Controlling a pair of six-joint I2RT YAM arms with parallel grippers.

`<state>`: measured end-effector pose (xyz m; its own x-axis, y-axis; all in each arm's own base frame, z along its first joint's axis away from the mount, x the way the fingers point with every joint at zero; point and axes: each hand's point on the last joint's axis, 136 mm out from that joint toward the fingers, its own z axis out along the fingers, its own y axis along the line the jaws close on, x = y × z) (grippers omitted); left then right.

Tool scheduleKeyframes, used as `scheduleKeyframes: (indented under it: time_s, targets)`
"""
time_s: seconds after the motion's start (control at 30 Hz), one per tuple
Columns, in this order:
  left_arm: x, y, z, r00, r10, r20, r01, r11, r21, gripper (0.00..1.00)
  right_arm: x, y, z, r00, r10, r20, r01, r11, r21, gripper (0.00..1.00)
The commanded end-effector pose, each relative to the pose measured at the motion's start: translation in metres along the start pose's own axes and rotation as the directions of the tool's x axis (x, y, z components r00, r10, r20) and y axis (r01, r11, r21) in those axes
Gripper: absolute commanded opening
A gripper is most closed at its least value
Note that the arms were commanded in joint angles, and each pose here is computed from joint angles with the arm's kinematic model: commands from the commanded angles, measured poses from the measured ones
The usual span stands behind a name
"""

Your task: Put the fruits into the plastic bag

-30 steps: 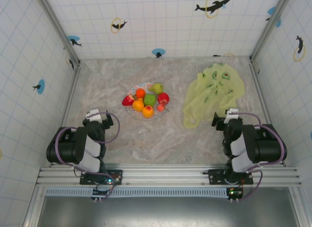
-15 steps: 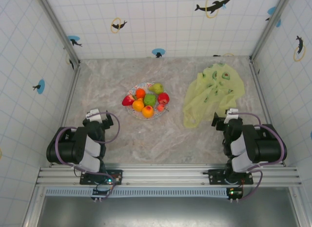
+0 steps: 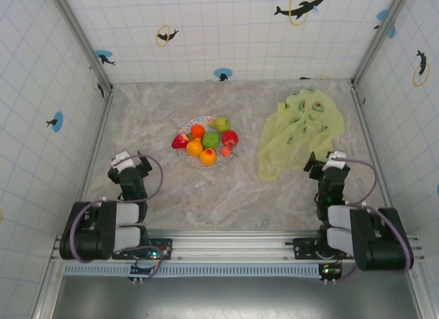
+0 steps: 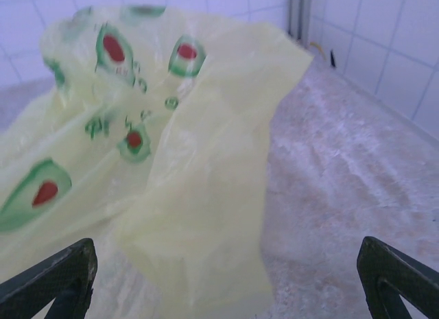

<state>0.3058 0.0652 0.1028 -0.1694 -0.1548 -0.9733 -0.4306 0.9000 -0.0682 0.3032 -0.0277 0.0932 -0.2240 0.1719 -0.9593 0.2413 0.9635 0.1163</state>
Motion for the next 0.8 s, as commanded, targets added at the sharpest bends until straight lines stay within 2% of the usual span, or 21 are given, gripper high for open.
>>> scheduleKeyframes:
  time_s: [0.0, 0.07, 0.13, 0.23, 0.33, 0.4, 0.5, 0.57, 0.67, 0.77]
  targets:
    - [-0.003, 0.029, 0.000, 0.989, -0.142, -0.030, 0.134, 0.973, -0.189, 0.98, -0.006, -0.013, -0.004, 0.992, 0.127, 0.001, -0.126, 0.990, 0.065, 0.99]
    - [-0.009, 0.029, 0.000, 0.974, -0.221, -0.037, 0.209, 0.955, -0.208, 0.98, -0.017, -0.017, -0.006, 0.982, 0.185, 0.026, -0.187, 0.979, 0.084, 1.00]
    - [-0.015, 0.019, 0.001, 0.949, -0.307, -0.068, 0.291, 0.940, -0.178, 0.98, -0.027, -0.020, -0.009, 0.964, 0.261, 0.051, -0.265, 0.960, 0.093, 0.99]
    - [-0.025, -0.026, 0.000, 0.898, -0.400, -0.184, 0.410, 0.912, 0.022, 0.97, -0.040, 0.000, -0.012, 0.956, 0.289, 0.042, -0.288, 0.957, -0.026, 0.99]
    - [-0.030, -0.075, -0.008, 0.839, -0.441, -0.319, 0.516, 0.832, 0.204, 0.97, -0.050, 0.022, -0.012, 0.963, 0.269, 0.020, -0.265, 0.957, -0.117, 0.99]
    - [-0.032, -0.110, -0.018, 0.841, -0.385, -0.380, 0.505, 0.810, 0.297, 0.97, -0.054, 0.033, -0.009, 0.976, 0.218, -0.005, -0.217, 0.968, -0.125, 0.99]
    - [-0.032, -0.159, -0.036, 0.884, -0.241, -0.400, 0.404, 0.825, 0.395, 0.97, -0.057, 0.047, -0.005, 0.991, 0.133, -0.024, -0.135, 0.982, -0.129, 1.00]
    - [-0.029, -0.194, -0.052, 0.900, -0.150, -0.410, 0.351, 0.806, 0.477, 0.97, -0.057, 0.053, -0.002, 0.994, 0.099, -0.037, -0.103, 0.986, -0.128, 0.99]
    - [-0.017, -0.254, -0.089, 0.912, 0.015, -0.409, 0.268, 0.734, 0.624, 0.97, -0.054, 0.057, 0.002, 0.994, 0.081, -0.067, -0.089, 0.988, -0.126, 0.99]
    - [0.004, -0.303, -0.127, 0.928, 0.221, -0.300, 0.088, 0.653, 0.752, 0.94, -0.050, 0.056, 0.006, 0.994, 0.069, -0.086, -0.079, 0.991, -0.109, 1.00]
